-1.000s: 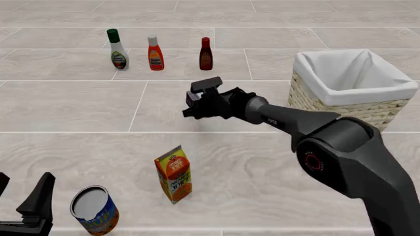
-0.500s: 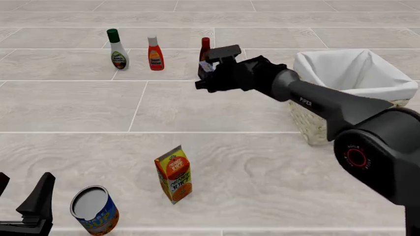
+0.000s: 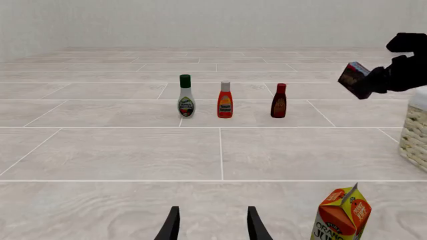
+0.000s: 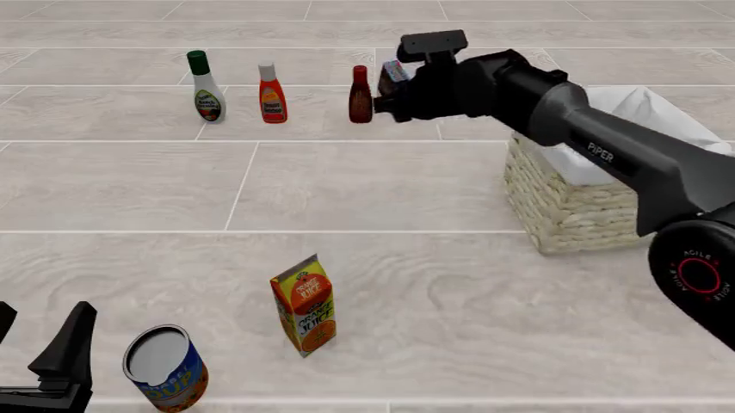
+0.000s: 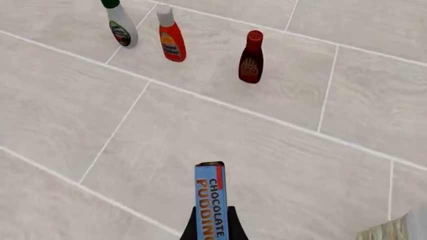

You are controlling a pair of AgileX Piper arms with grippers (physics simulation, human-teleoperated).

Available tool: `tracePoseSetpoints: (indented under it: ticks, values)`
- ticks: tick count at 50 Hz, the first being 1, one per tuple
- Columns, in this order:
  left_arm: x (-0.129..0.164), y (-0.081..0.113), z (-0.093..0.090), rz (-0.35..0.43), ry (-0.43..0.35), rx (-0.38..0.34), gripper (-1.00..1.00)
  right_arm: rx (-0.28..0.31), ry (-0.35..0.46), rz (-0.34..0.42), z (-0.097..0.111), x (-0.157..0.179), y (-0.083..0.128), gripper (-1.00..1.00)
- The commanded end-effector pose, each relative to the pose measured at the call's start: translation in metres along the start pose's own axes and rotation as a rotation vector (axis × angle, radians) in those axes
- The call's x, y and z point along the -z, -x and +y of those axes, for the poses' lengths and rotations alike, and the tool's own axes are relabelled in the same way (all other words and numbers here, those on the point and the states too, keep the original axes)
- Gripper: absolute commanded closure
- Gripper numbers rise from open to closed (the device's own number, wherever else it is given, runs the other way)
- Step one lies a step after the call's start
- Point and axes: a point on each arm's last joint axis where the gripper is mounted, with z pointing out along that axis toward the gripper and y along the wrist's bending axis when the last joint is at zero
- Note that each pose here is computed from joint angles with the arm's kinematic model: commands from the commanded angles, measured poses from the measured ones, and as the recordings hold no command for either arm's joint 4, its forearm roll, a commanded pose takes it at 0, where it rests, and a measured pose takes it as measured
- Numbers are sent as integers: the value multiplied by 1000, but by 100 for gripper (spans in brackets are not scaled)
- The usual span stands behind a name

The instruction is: Pick the chocolate pudding and place it in the basket.

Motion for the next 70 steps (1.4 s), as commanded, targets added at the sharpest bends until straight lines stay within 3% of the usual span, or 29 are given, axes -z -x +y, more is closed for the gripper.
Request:
tracePoseSetpoints:
  ticks: [1, 15, 36, 43, 70]
  values:
    - [0, 0, 0, 0, 0, 0, -100, -21, -49, -41, -27, 25, 19, 100]
    - [0, 0, 0, 0, 0, 0, -100, -49, -99, -77, -52, 48, 33, 100]
    - [0, 0, 0, 0, 0, 0, -100, -113, -235, -122, -120, 78, 45, 100]
    - [0, 0, 0, 0, 0, 0, -100, -124, -263, -129, -132, 86, 47, 100]
    - [0, 0, 0, 0, 0, 0, -100, -251, -434, -138, -219, 109, 38, 100]
